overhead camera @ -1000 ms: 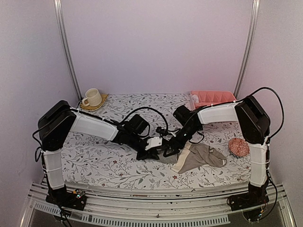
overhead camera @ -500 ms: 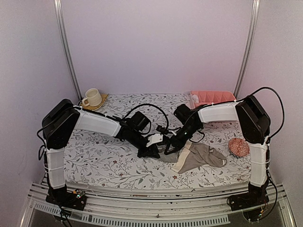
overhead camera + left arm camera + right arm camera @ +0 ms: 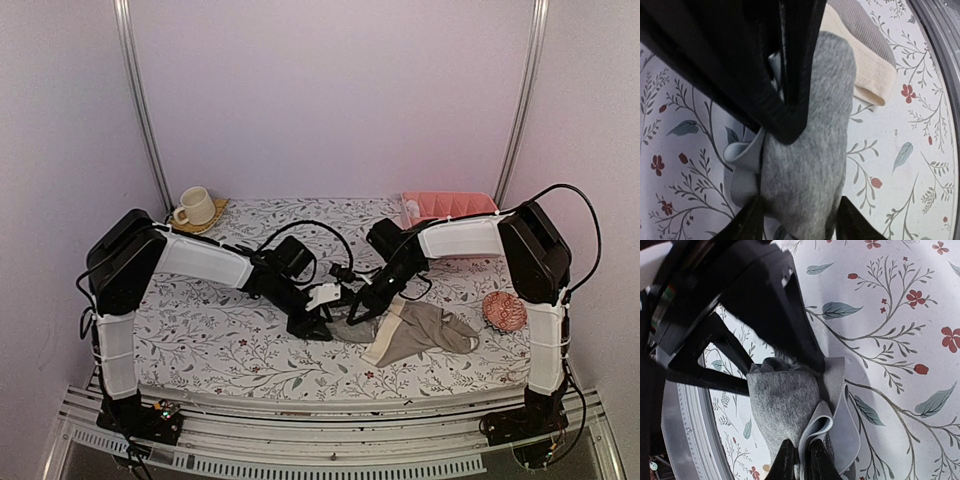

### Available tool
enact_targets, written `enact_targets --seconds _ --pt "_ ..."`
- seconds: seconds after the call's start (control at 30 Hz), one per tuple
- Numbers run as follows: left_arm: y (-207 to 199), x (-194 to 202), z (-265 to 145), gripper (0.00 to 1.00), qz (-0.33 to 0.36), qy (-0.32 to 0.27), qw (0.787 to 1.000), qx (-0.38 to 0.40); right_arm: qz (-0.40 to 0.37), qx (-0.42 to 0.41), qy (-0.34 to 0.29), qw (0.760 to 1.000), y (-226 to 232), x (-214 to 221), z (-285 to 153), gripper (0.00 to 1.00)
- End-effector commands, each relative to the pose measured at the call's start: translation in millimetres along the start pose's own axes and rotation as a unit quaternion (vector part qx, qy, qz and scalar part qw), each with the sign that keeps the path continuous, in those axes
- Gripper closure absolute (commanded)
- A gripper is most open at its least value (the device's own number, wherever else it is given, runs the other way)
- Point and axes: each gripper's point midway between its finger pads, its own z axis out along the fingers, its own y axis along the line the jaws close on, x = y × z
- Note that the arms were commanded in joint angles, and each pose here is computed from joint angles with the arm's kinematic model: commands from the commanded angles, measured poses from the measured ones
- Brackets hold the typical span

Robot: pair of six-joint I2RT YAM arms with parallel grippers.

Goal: Roll the underwear
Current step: Pick up the underwear from the center of the board, then place the underwear in the storage box.

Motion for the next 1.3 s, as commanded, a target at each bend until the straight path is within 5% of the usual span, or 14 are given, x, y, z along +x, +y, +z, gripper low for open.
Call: enact_targets --seconds 0.0,0.3,0.6,0.87,1.27 --pt "25.5 25.4 -24.7 0.40 -0.057 0.035 0.996 -0.056 -0.036 0.005 -0.002 0.999 13.4 -6.3 -7.4 0.97" --pt "31.9 -15.0 -105.2 0.03 -0.025 -0.043 0.989 -0.139 -0.025 0.065 -0.049 0.996 -4.4 -30.2 -42.6 0.98" --pt "41.2 3.6 -148.9 0.01 -0.033 -0.086 0.973 -0.214 -0.037 0.198 -0.175 0.964 -11.3 -93.3 -137.7 0.98" --pt "28.7 5.6 -144.8 0.02 -0.035 -0.118 0.974 -0.188 0.025 0.307 -0.322 0.895 -59.8 -123.1 -255.6 0.98" --pt "18.4 10.6 -147.2 0.02 -0.018 -0.134 0.971 -0.196 0.162 0.493 -0.397 0.757 -197.2 -113.3 -372.4 0.98"
